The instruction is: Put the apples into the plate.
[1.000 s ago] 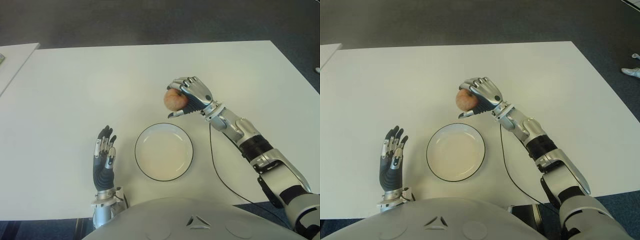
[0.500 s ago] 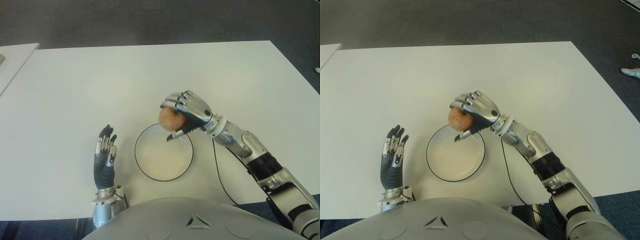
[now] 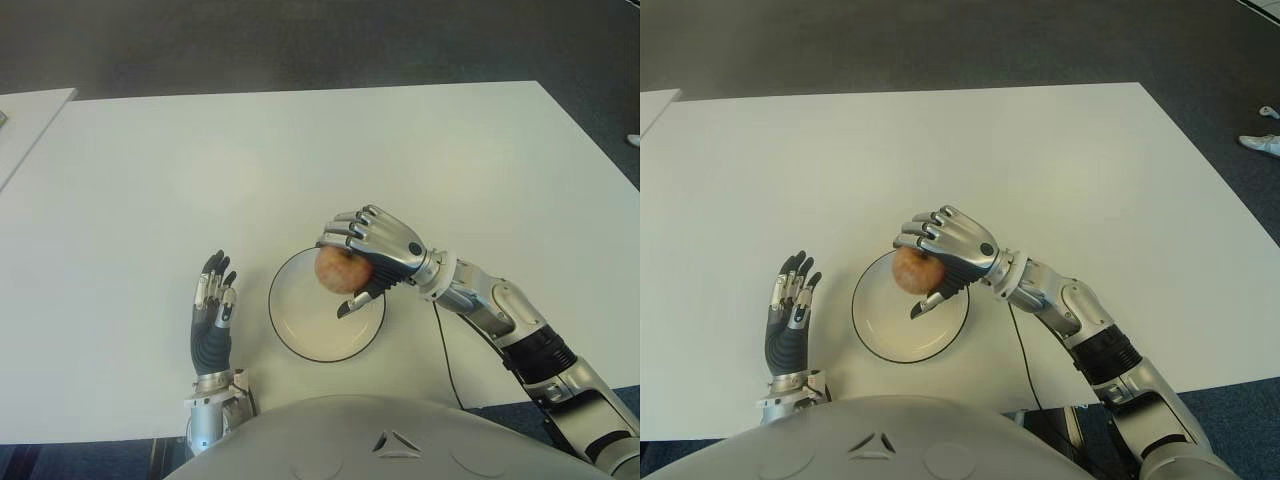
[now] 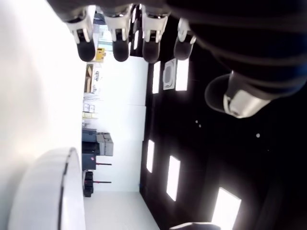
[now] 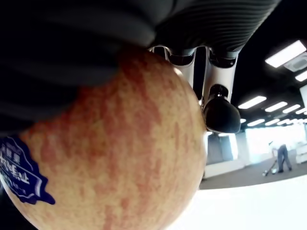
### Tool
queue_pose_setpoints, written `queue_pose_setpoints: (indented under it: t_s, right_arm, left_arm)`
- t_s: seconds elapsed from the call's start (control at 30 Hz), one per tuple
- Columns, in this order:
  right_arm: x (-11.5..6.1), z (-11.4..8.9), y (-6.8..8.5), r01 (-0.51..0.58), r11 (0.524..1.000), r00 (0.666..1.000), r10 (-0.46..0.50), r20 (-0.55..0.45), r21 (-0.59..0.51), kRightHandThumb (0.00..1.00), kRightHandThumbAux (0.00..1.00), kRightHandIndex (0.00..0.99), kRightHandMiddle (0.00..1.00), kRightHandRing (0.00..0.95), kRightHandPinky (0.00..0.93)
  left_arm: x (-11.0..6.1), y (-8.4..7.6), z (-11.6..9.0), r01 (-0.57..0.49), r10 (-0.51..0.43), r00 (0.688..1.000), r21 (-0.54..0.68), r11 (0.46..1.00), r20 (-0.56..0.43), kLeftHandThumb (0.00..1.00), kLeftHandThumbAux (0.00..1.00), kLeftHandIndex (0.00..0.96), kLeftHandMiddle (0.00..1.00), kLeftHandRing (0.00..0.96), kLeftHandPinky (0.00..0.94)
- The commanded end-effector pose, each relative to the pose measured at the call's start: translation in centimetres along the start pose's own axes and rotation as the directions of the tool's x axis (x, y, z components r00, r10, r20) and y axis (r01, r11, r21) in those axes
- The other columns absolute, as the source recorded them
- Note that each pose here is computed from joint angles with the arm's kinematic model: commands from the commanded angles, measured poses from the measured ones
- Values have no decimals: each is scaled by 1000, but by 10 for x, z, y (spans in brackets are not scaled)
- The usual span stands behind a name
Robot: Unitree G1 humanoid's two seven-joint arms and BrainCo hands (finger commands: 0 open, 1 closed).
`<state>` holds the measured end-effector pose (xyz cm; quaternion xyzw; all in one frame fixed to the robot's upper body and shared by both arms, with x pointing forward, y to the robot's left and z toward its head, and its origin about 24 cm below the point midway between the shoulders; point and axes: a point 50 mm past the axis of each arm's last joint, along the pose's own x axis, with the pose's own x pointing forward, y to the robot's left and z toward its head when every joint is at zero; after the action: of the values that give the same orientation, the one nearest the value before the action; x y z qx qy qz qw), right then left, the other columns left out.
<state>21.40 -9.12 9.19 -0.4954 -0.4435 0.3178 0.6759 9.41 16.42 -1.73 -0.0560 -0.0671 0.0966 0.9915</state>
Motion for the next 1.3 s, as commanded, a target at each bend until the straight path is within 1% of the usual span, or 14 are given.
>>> queue_pose_setpoints:
  t_s: [0.03, 0.2, 0.37, 0.83, 0.97, 1.23, 1.3]
  right_arm:
    - [-3, 4, -1, -12, 1000, 1000, 12, 13, 7, 852, 675, 397, 530, 824, 820]
    - [-7, 6, 2, -26, 998, 1000, 25, 13, 50, 853, 675, 398, 532, 824, 815]
    - [-11, 6, 10, -52, 996, 999, 51, 19, 79, 853, 674, 400, 534, 822, 808]
    - [-10, 3, 20, -53, 993, 999, 52, 16, 109, 853, 675, 399, 533, 819, 806]
    - [-9, 4, 24, -67, 990, 998, 64, 28, 120, 853, 674, 399, 534, 817, 807]
    - [-6, 4, 39, -100, 987, 995, 96, 36, 128, 853, 674, 401, 533, 820, 807]
    - [-5, 3, 47, -114, 986, 993, 111, 35, 122, 853, 674, 401, 532, 821, 809]
  left_arm:
    - [-6, -5, 0, -36, 36, 998, -5, 999, -49, 70, 440, 23, 0, 0, 25]
    - [-5, -11, 6, -64, 64, 995, 2, 998, -81, 70, 445, 17, 0, 0, 17]
    - [-5, -15, 9, -63, 63, 995, 2, 998, -81, 76, 445, 12, 0, 0, 8]
    - [-6, -21, 14, -63, 62, 993, -3, 998, -100, 89, 461, 9, 0, 0, 1]
    - [-6, -23, 15, -66, 64, 994, -10, 998, -92, 91, 465, 10, 0, 0, 13]
    - [-6, -25, 16, -63, 63, 995, -7, 998, -78, 87, 454, 9, 0, 0, 4]
    - [-7, -26, 17, -64, 63, 995, -8, 998, -74, 86, 453, 11, 0, 0, 3]
